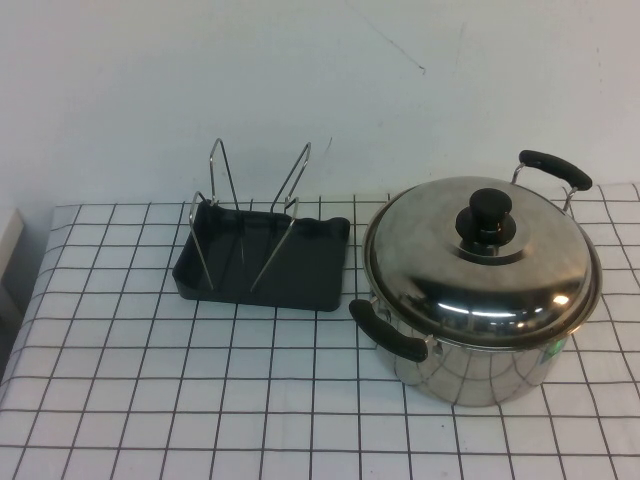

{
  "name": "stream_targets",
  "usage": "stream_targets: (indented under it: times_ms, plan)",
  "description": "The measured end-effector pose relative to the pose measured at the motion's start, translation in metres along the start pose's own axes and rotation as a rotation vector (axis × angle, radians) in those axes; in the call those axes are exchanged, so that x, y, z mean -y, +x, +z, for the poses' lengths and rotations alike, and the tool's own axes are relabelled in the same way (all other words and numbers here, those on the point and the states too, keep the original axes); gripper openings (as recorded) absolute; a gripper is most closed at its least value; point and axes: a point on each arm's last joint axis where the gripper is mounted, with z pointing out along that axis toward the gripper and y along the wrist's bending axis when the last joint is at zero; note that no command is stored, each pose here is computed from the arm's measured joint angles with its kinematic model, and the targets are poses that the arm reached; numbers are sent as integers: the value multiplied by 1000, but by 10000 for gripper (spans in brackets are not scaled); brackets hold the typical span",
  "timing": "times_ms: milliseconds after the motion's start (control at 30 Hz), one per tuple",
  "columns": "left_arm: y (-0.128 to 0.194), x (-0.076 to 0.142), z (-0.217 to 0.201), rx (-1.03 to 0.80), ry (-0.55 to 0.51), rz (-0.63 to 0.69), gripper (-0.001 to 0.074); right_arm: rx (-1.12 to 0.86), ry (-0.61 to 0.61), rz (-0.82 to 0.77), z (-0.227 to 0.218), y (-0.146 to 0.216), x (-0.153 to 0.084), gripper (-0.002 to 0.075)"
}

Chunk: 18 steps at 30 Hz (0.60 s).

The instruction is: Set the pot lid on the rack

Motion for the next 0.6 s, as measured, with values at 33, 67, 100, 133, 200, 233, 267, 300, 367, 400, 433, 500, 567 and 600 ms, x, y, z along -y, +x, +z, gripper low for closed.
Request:
stream_targets:
  times_ms: [33,67,100,133,200,233,267,300,367,400,433,500,567,600]
  plan:
    - [1,0,3,-15,2,6,-2,-14,-32,-34,6,-3,-2,-2]
    - [2,1,5,-24,7,12,-2,-26,-68,-58,13,-5,-4,-2]
    - [1,1,5,-19,12,15,-2,-28,-106,-73,18,-7,-7,-2]
    - [1,1,6,-10,18,19,-2,-31,-146,-78,25,-8,-10,-2]
    - [4,3,7,12,36,21,-2,-32,-226,-78,39,-10,-16,-2]
    - [6,4,8,22,47,19,-2,-17,-271,-80,46,-12,-19,-2]
    - [8,5,8,30,59,15,-2,5,-316,-86,52,-13,-22,-2]
    - [10,5,9,35,69,14,-2,36,-357,-98,59,-15,-25,-2]
    - [15,8,10,47,99,14,-2,91,-413,-156,69,-18,-29,-2]
    - [16,8,10,56,105,14,-2,109,-430,-195,75,-20,-30,-2]
    - [19,9,11,62,117,17,-2,122,-438,-219,79,-21,-31,-2]
    - [22,11,11,78,136,20,-2,117,-450,-236,91,-22,-31,-2]
    - [23,12,11,99,147,23,-2,107,-473,-243,100,-22,-32,-2]
    - [23,12,11,110,147,24,-2,103,-492,-248,105,-22,-33,-2]
